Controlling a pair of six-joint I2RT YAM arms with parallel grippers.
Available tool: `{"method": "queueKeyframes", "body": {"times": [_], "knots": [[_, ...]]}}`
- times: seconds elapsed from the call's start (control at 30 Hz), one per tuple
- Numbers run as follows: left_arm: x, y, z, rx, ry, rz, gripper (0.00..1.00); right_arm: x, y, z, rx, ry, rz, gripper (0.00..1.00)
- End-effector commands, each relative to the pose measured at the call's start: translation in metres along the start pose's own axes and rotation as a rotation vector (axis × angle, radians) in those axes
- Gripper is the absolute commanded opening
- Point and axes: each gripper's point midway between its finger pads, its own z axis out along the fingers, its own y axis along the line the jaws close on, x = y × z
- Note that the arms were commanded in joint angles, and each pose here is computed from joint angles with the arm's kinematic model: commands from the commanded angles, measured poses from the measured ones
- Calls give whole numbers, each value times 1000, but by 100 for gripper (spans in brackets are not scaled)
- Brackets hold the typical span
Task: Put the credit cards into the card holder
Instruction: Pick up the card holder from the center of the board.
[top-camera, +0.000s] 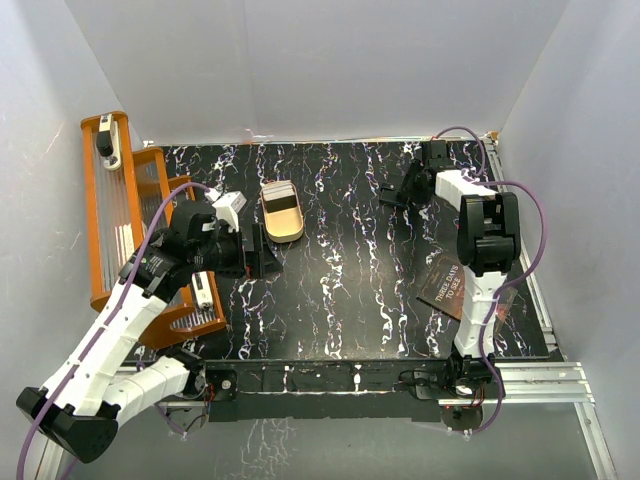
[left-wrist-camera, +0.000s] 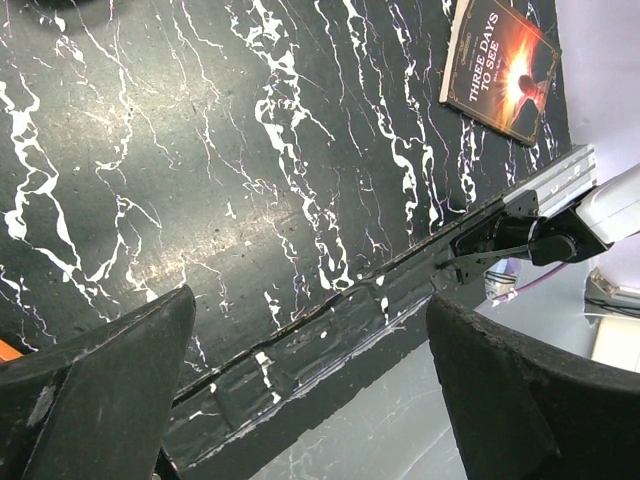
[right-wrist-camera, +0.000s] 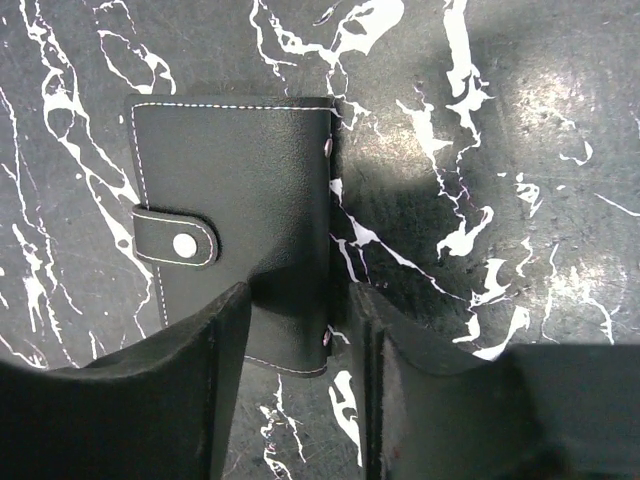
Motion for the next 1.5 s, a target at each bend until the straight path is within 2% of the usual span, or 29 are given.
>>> {"method": "queueKeyframes", "body": {"times": [0.0, 0.23, 0.4, 0.67, 0.87, 0.97, 1.23, 1.47], "knots": [[-4, -8, -8, 12, -23, -39, 99, 13, 2, 10, -60, 53, -27, 36], [-8, -16, -18, 53, -60, 15, 99, 23, 8, -3, -109, 77, -31, 13], [1, -13, -12, 59, 3, 56, 97, 37, 10, -24, -146, 92, -46, 0], [6, -20, 1, 133, 16, 32, 96, 65, 5, -78, -174, 95, -44, 0], [17, -20, 19, 166, 91, -12, 89, 112, 2, -128, -218, 144, -27, 0], [17, -29, 28, 235, 101, -48, 88, 135, 0, -150, -233, 158, -34, 0], [28, -28, 60, 251, 160, -129, 78, 197, 5, -188, -304, 220, -21, 0], [33, -31, 89, 198, 214, -126, 66, 247, 44, -213, -413, 313, -13, 0]]}}
